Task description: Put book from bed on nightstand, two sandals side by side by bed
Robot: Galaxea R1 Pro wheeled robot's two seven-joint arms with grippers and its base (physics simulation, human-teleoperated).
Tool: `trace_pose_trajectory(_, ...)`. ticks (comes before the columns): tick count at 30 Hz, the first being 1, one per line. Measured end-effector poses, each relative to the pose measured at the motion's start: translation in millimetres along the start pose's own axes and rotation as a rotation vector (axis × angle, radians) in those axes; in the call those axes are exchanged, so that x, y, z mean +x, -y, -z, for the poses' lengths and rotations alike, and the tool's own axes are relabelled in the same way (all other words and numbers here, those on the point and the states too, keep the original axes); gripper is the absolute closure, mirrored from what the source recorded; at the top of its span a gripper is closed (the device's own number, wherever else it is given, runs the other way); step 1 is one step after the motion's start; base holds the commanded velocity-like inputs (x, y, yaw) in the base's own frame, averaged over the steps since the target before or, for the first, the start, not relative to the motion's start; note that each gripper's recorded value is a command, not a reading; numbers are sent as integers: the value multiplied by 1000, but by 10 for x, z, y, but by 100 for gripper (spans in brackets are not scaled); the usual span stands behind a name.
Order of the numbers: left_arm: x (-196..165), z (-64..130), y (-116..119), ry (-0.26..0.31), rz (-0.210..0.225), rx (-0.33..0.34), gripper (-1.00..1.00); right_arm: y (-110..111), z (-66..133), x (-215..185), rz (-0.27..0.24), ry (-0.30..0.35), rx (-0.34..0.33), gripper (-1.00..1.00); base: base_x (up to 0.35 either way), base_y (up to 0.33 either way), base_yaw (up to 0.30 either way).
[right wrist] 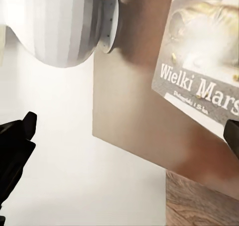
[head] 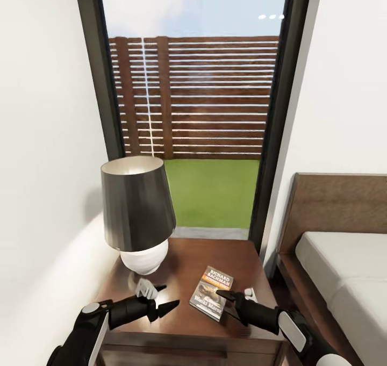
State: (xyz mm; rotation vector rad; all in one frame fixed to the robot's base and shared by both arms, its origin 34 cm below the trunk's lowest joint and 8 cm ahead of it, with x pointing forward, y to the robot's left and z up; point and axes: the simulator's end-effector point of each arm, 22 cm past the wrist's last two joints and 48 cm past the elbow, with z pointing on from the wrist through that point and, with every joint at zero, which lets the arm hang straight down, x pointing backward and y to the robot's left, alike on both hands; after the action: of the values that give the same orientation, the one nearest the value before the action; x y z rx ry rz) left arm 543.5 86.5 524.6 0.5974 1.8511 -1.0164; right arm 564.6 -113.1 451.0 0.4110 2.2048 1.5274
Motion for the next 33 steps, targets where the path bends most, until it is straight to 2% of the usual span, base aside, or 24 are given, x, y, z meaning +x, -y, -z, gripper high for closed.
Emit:
trace_pose_trajectory(24,-527,66,108,-1,5,-1,-100,-502,93,-223,7,5,1,-100,0,0,0)
trace_pose_trajectory(25,-523,64,114,-5,12,0,-100,-536,87,-248,17,13,-2,-100,0,0,0)
trace_pose_trajectory(28,-456,61,123,-25,55,4,-100,-791,-110,-276,81,67,-45,-100,0,0,0)
trace_pose_trajectory(33,-520,69,153,-34,67,7,-100,-1123,-211,-452,191,157,-86,-100,0,0,0)
